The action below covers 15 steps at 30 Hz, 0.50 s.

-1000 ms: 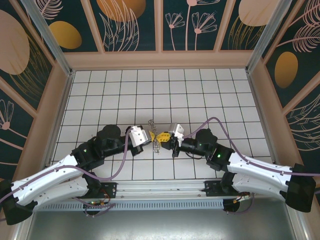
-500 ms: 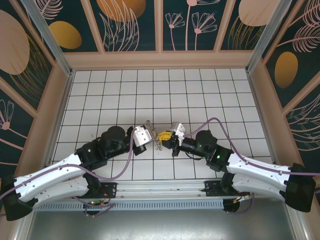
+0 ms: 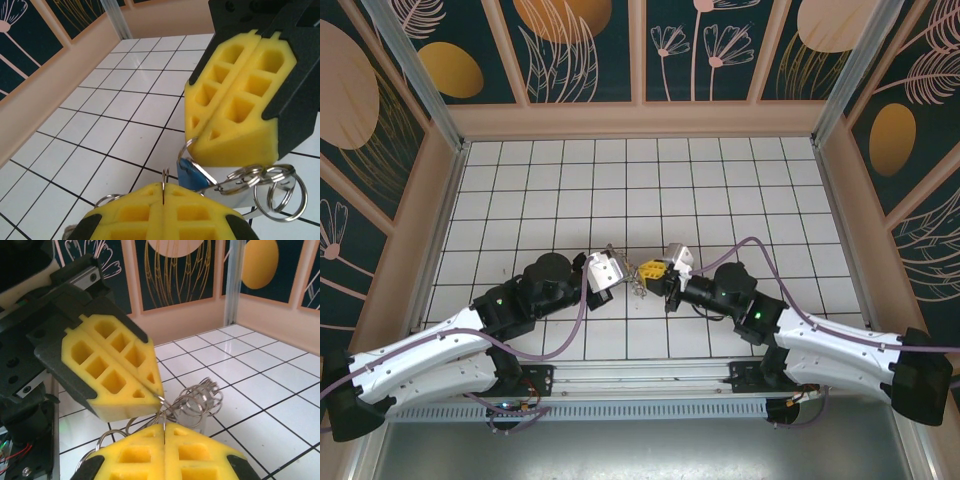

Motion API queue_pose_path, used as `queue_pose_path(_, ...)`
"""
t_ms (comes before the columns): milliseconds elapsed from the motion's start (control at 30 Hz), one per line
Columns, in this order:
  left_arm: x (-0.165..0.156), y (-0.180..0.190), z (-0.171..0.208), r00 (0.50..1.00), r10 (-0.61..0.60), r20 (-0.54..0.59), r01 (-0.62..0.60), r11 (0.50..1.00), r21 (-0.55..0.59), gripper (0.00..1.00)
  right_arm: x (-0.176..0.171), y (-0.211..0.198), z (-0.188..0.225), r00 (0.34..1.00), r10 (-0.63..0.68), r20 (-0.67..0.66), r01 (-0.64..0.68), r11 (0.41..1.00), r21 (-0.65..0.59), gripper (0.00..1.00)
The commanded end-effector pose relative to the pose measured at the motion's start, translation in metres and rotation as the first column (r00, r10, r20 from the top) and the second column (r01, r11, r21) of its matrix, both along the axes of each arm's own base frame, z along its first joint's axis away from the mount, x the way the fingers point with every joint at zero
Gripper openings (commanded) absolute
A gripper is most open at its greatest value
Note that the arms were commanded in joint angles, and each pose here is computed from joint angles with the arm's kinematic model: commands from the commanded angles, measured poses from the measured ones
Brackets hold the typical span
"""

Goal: Put the keys on the keyring

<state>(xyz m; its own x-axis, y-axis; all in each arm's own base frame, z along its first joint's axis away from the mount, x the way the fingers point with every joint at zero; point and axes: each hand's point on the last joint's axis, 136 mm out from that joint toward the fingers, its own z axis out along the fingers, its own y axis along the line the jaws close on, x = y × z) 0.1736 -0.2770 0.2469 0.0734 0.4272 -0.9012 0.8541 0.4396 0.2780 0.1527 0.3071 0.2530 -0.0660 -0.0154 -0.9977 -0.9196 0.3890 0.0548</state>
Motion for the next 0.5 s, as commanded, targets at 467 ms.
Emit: queue_pose_path(467,0.004,-0.005,0.003,0.999,0.003,0.034,-0.003,1.0,-0.003,0.0,0.0,0.01,0.015,0.999,0.027,0.023,-0.028,0.999,0.029,0.0)
